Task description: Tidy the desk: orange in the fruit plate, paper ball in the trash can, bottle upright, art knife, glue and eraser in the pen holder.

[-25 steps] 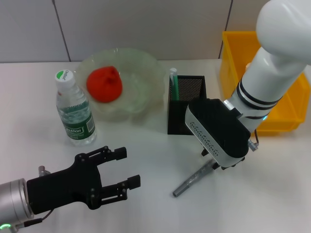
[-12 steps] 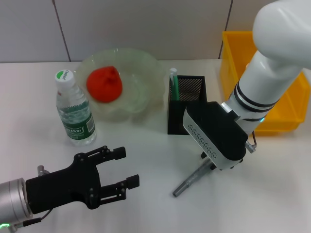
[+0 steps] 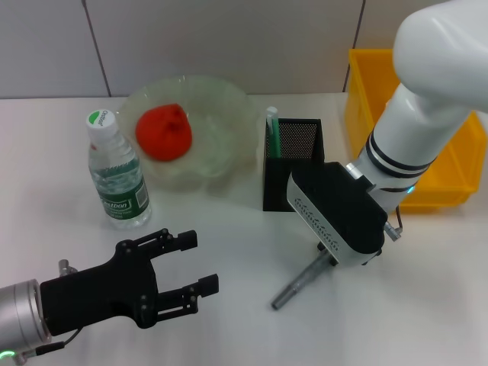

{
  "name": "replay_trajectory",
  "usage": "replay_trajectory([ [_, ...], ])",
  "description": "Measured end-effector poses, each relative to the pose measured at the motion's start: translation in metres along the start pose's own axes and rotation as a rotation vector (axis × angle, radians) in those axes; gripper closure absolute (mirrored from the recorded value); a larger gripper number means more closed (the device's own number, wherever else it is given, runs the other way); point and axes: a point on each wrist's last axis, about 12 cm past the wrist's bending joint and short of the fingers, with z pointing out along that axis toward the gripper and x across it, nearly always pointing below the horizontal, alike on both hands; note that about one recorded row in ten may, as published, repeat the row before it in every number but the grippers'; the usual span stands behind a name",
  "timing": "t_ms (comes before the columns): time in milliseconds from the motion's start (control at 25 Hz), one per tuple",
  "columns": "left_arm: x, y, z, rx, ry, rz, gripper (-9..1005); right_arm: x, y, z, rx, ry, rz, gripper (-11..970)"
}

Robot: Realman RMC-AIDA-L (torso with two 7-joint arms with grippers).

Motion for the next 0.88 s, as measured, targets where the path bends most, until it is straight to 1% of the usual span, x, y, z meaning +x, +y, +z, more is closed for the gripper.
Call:
replay_trajectory([
  [160,-0.0004,0.0003,0.0003,0.001,0.000,0.002,269,-0.0011,-0.0007,0.0010,-0.004,-0.006,0.002,728],
  [480,-0.0003,0.0003,0.0003,0.001,0.000,0.002,270,-0.0017,-0.0009,0.0009,-0.003,-0.007,-0.001,726],
  [680,-0.0003,0.0002,0.0000,0.000,0.000,0.009,271,-0.0020,-0.0014,0.0003,0.000,-0.008,0.005,776],
  [840,-0.0005,0.0001,-0.0004,0.002,-0.001,0.013,271,-0.0029,-0.0028,-0.0032,0.011,-0.020,0.013,802],
  [880,-0.0005,0.0002,-0.0010,0.000,0.000,0.013,272,-0.0038,-0.0034,-0.0086,0.019,-0.040,0.026,809],
])
